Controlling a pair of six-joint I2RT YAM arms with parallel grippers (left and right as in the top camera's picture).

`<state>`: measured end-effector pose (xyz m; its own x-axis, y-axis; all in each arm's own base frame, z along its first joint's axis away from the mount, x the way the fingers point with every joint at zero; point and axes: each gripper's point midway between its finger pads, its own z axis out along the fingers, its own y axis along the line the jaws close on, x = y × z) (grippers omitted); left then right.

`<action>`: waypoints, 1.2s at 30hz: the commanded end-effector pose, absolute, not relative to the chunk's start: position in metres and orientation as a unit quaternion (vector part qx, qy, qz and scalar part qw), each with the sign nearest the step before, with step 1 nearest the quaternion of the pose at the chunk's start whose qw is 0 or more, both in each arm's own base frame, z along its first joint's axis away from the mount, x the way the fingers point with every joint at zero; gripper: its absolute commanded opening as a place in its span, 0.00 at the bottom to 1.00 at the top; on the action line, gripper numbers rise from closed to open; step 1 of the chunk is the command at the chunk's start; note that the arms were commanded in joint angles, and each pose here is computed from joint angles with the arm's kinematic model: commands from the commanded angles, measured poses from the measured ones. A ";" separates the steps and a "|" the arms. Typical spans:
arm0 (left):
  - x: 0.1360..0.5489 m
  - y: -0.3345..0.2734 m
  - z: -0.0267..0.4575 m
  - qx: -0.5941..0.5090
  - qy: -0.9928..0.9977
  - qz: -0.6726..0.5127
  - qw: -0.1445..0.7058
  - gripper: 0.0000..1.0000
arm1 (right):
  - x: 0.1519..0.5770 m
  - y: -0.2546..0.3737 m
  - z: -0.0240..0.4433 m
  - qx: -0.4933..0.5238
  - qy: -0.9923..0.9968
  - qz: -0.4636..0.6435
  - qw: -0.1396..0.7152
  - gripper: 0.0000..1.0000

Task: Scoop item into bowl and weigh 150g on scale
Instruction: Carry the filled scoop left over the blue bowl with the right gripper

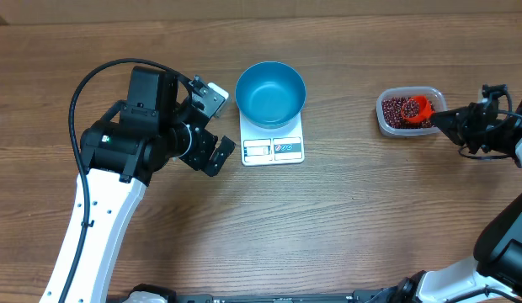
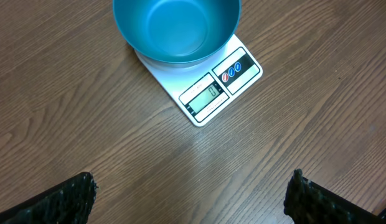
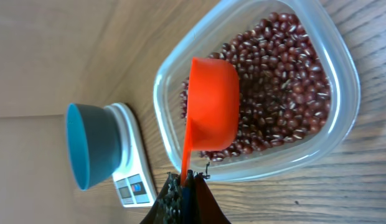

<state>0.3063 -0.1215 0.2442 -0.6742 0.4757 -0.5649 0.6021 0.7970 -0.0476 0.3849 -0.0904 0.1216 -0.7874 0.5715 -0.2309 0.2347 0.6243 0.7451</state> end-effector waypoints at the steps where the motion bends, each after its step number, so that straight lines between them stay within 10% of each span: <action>1: 0.306 -0.125 0.256 0.296 0.902 -0.125 0.287 1.00 | 0.389 -0.090 0.138 0.222 0.852 0.404 0.249 0.04; 36: 0.306 -0.125 0.256 0.296 0.902 -0.125 0.288 1.00 | 0.394 -0.016 0.182 0.154 0.789 0.553 0.219 0.04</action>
